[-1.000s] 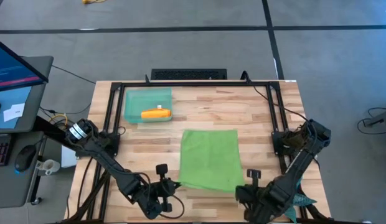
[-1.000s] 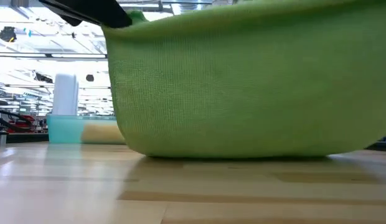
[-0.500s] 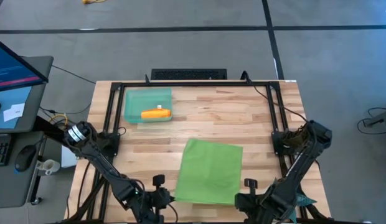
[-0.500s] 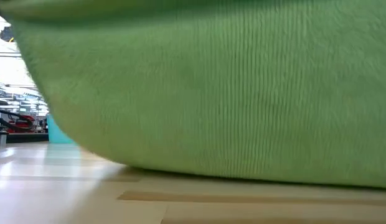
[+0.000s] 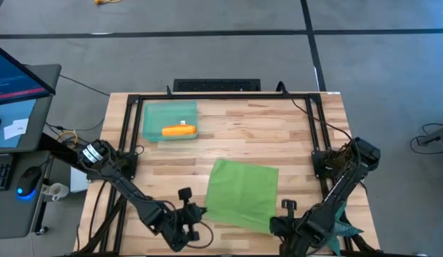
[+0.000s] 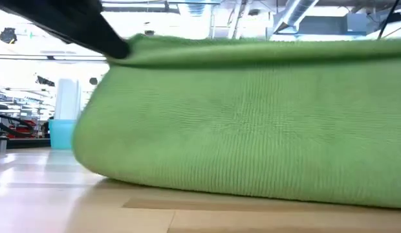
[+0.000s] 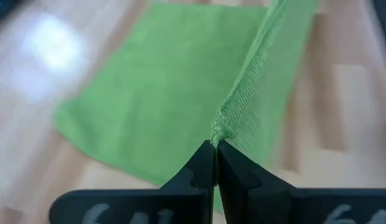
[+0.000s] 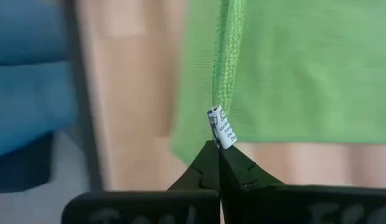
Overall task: Roll microfiber towels into tight, uniform cylinder then place into a basket
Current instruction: Roll the green microfiber cloth
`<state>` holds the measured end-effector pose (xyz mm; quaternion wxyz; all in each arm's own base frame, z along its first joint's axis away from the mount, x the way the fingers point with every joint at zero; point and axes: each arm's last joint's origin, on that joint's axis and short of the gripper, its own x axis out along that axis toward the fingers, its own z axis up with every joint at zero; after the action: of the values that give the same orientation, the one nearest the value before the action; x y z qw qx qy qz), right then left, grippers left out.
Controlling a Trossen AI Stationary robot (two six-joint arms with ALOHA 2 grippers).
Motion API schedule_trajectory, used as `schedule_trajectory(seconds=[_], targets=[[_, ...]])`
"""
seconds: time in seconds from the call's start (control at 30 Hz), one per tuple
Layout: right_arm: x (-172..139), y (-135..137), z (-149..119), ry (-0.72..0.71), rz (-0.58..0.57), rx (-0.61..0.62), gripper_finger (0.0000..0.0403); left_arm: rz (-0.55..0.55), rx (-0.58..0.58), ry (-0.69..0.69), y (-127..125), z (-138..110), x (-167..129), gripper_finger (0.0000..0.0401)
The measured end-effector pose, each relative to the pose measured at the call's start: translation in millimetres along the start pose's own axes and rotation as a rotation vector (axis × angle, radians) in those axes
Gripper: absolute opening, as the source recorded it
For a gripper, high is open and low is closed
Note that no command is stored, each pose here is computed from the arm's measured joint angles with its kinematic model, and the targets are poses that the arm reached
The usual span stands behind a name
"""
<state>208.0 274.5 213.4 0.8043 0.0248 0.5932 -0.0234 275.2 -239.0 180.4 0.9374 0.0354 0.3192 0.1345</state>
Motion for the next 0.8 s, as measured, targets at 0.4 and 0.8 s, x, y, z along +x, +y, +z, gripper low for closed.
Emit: schedule_trajectory(seconds=[0.4,0.8], targets=[[-31,-19,27,-0.001,-0.166,-0.131,0.0009,0.163,0.223,0.012,23,48,9,0.0],[-80,-44,49,-0.062,-0.421,-0.164,0.0009,0.37,0.375,0.043,42,91,-26,0.0]])
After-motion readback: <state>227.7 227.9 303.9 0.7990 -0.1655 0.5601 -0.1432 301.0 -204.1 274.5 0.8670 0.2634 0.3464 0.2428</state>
